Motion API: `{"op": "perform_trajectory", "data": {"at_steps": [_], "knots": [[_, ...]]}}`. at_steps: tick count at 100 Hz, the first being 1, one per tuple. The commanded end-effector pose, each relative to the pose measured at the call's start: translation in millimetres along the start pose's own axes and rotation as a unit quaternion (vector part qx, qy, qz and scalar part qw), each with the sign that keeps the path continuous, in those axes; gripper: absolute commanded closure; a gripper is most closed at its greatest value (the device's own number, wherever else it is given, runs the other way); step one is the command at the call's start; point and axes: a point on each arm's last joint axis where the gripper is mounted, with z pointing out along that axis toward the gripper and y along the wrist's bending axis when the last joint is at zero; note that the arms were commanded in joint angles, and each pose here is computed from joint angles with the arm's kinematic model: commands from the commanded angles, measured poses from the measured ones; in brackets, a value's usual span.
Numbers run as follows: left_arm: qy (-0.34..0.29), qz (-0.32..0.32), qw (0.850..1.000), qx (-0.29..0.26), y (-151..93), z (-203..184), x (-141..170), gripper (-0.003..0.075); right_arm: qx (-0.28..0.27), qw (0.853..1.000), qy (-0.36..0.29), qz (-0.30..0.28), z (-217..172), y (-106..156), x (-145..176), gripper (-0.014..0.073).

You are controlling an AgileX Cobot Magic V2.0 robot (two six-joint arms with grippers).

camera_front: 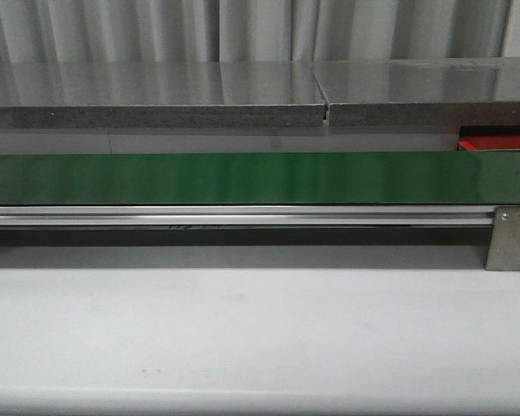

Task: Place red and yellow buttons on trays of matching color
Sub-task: 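Carry the red button onto the green belt and open the left gripper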

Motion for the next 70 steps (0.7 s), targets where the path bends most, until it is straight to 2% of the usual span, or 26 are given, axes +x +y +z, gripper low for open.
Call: {"op": "perform_trajectory", "data": {"at_steps": [1,21,44,49,56,70], "knots": [[-0.027,0.020,0.999,0.023,-22.1,-12.6,-13.0,0.0732,-0.001,0.998,-0.058,-0.006,-3.0,0.1,-15.5,0.0713],[0.027,0.058,0.998,-0.002,-33.8,15.8,-17.2,0.0731,-0.001,0.998,-0.058,-0.006,-3.0,0.1,-15.5,0.0713],[0.034,0.061,0.997,-0.011,-35.2,19.8,-15.9,0.0706,-0.001,0.998,-0.058,-0.006,-3.0,0.1,-15.5,0.0713],[0.037,0.061,0.997,-0.011,-35.1,19.8,-15.5,0.0667,-0.001,0.998,-0.058,-0.006,-3.0,0.1,-15.5,0.0713],[0.039,0.061,0.997,-0.011,-35.0,19.7,-15.0,0.0573,-0.001,0.998,-0.058,-0.006,-3.0,0.1,-15.5,0.0713],[0.042,0.065,0.997,-0.010,-35.2,19.7,-14.6,0.0259,-0.001,0.998,-0.058,-0.006,-3.0,0.1,-15.5,0.0713]]}}
